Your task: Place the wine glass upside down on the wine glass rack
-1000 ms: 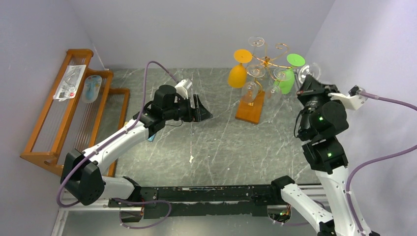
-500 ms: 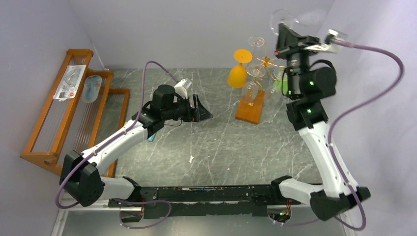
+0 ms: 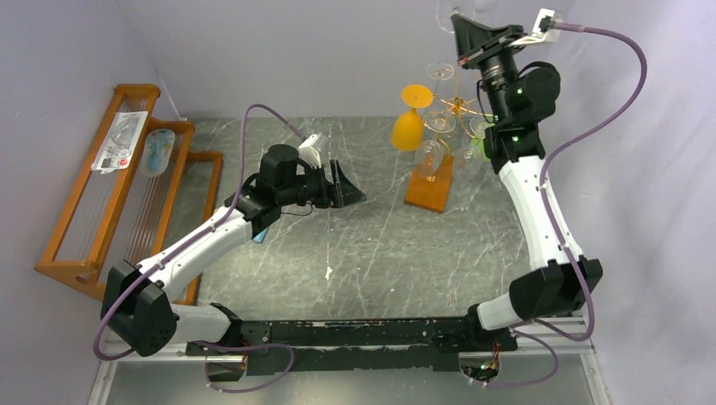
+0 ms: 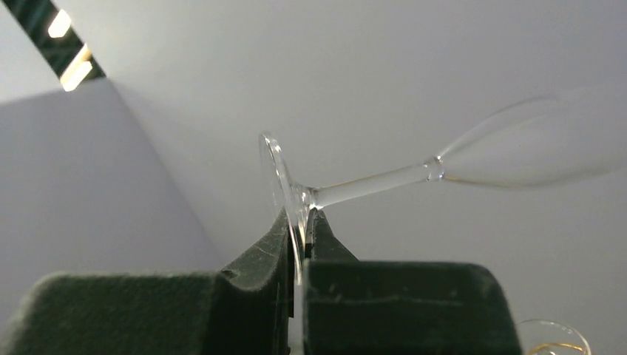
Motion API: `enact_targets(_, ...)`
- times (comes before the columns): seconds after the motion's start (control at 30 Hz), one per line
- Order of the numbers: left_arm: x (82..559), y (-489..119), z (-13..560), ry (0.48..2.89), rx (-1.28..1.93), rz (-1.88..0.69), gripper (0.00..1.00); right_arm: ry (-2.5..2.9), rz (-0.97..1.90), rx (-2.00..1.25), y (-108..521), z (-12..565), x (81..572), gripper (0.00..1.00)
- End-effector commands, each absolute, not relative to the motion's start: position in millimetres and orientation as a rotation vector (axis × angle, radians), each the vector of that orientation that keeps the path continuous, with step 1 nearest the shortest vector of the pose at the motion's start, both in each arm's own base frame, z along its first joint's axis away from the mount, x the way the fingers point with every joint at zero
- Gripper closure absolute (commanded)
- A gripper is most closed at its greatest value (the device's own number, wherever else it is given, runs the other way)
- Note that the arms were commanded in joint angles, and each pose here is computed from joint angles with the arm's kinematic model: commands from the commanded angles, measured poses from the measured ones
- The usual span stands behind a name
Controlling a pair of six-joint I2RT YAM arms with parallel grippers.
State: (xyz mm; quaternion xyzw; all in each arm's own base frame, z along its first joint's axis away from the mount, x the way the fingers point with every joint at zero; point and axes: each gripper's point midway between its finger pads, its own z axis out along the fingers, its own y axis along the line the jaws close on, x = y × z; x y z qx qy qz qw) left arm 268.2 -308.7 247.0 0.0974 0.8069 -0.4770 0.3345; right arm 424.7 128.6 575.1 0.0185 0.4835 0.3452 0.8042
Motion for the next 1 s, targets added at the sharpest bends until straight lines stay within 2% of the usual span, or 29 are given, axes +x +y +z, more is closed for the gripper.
enact_targets(0.0,264,-308,258,2.068,0.268,-1.282,0.21,0.982,0.981,0.101,107,586,438,1.00)
enact_targets(0.37,261,-309,251,2.087,0.259,-1.300,0.22,1.096,1.033,0.277,85,538,496,1.00)
enact_targets(0.97,258,-307,248,2.090,0.264,-1.303,0.22,1.320,0.984,0.751,43,450,540,1.00)
